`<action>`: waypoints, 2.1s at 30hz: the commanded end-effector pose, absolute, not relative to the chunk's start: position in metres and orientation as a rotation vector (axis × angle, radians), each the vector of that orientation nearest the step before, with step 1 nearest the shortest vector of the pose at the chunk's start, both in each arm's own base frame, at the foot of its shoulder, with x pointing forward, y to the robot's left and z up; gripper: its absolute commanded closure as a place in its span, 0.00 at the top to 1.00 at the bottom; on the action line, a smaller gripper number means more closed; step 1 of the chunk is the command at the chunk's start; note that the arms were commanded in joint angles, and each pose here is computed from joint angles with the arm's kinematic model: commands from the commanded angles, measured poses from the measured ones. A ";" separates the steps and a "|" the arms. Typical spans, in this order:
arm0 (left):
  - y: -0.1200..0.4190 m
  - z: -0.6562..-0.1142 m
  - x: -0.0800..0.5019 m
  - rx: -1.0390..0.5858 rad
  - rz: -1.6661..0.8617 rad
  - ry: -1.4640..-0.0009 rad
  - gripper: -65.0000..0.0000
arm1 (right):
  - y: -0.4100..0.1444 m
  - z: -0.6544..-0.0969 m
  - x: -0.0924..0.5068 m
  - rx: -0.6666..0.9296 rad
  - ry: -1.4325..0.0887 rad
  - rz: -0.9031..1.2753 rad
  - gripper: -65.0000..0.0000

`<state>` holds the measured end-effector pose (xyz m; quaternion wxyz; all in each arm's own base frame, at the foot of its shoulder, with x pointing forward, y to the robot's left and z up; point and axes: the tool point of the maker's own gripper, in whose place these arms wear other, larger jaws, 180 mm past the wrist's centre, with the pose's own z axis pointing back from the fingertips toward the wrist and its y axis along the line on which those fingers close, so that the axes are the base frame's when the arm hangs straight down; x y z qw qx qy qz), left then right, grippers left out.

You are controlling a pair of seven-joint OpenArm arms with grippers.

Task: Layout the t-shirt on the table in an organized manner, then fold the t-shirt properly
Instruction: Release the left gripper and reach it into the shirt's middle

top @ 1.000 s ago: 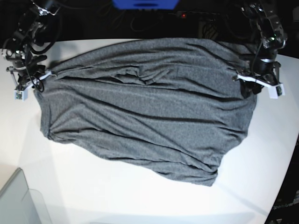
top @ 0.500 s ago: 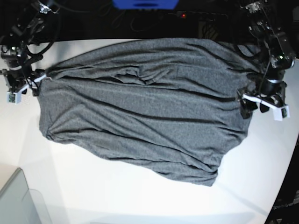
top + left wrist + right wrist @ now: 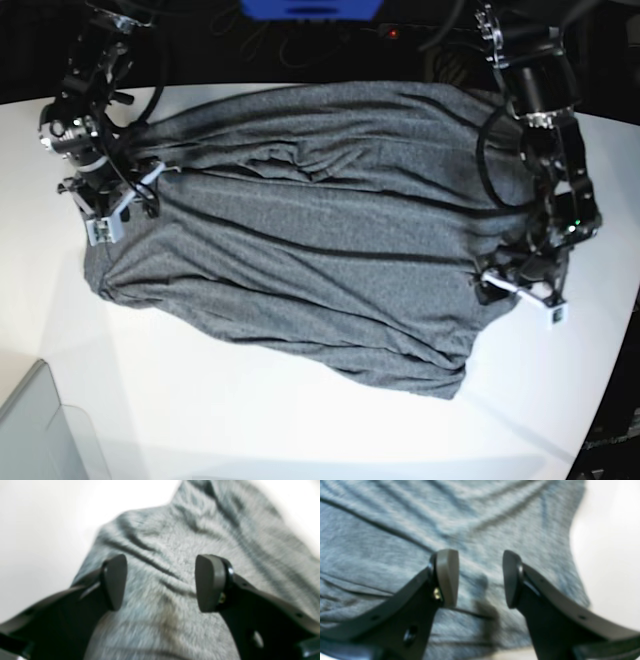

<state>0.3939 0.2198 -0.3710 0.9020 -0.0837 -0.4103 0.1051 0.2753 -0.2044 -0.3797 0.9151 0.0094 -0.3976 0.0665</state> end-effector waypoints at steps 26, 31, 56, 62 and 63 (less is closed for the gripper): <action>0.206 -0.379 0.514 -0.088 0.158 -1.027 0.64 | -0.189 -0.400 0.284 0.090 -0.790 0.152 0.45; 0.204 -0.395 0.510 -0.092 0.183 -1.044 0.64 | -0.189 -0.400 0.284 0.090 -0.790 0.152 0.45; 0.125 -0.305 0.478 0.039 -0.315 -1.298 0.00 | -0.189 -0.402 0.282 0.092 -0.783 0.150 0.45; 0.049 -0.355 0.434 0.160 -0.748 -1.195 0.01 | -0.189 -0.403 0.281 0.092 -0.780 0.150 0.45; 0.040 -0.361 0.428 0.170 -0.789 -1.185 0.01 | -0.189 -0.403 0.281 0.092 -0.780 0.150 0.45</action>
